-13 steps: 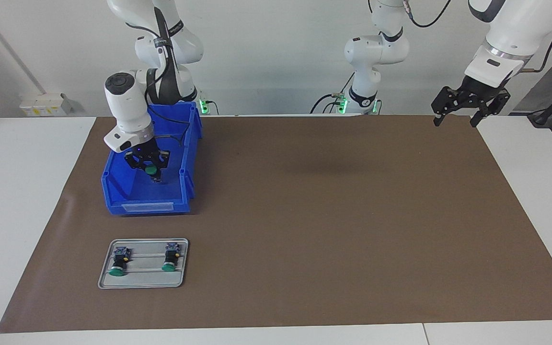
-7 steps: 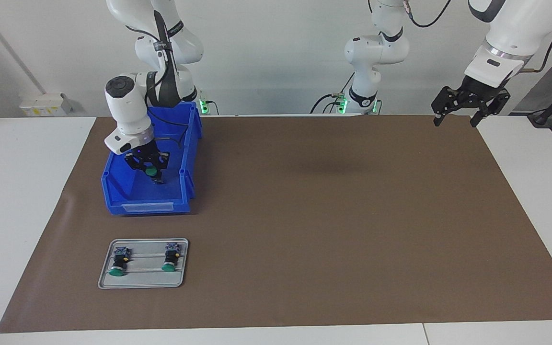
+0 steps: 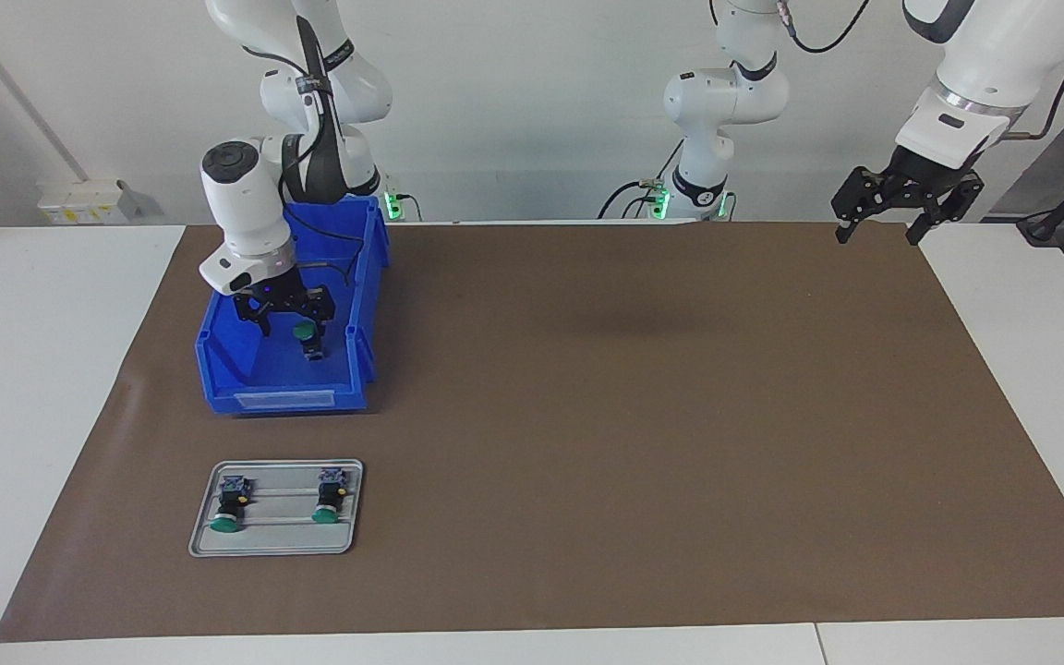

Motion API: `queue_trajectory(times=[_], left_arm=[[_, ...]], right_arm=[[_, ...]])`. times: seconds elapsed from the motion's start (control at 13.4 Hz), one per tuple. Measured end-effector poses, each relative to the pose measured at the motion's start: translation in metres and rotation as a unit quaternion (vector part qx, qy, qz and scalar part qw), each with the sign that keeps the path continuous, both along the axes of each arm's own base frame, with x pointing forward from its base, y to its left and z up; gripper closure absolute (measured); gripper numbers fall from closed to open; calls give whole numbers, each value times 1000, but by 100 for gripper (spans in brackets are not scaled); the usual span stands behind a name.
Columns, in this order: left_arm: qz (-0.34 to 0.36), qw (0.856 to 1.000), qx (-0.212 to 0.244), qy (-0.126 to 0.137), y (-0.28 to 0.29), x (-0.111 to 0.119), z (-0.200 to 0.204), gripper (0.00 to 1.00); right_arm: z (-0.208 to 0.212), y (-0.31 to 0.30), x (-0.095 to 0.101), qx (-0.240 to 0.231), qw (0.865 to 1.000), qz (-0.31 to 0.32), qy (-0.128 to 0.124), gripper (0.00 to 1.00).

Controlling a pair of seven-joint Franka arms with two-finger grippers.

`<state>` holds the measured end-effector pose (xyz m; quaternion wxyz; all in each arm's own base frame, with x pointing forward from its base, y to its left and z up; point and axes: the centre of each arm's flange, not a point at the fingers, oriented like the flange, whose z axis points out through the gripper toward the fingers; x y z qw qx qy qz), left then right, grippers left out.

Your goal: Place and press button with both arms

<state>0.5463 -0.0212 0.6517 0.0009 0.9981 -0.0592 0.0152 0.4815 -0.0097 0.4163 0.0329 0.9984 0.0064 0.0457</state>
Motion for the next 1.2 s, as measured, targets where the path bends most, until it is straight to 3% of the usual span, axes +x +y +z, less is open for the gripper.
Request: queue_trajectory(times=[0.45, 0.75, 0.97, 1.2], left_arm=[[0, 1000, 0, 0, 0, 0, 0, 0], [0, 1000, 0, 0, 0, 0, 0, 0], [0, 1000, 0, 0, 0, 0, 0, 0], [0, 1000, 0, 0, 0, 0, 0, 0]], right_arm=[[130, -4, 18, 3, 995, -98, 9, 0], [198, -10, 21, 27, 992, -122, 4, 0], [224, -17, 37, 29, 991, -131, 8, 0], [215, -22, 55, 27, 991, -132, 20, 0]])
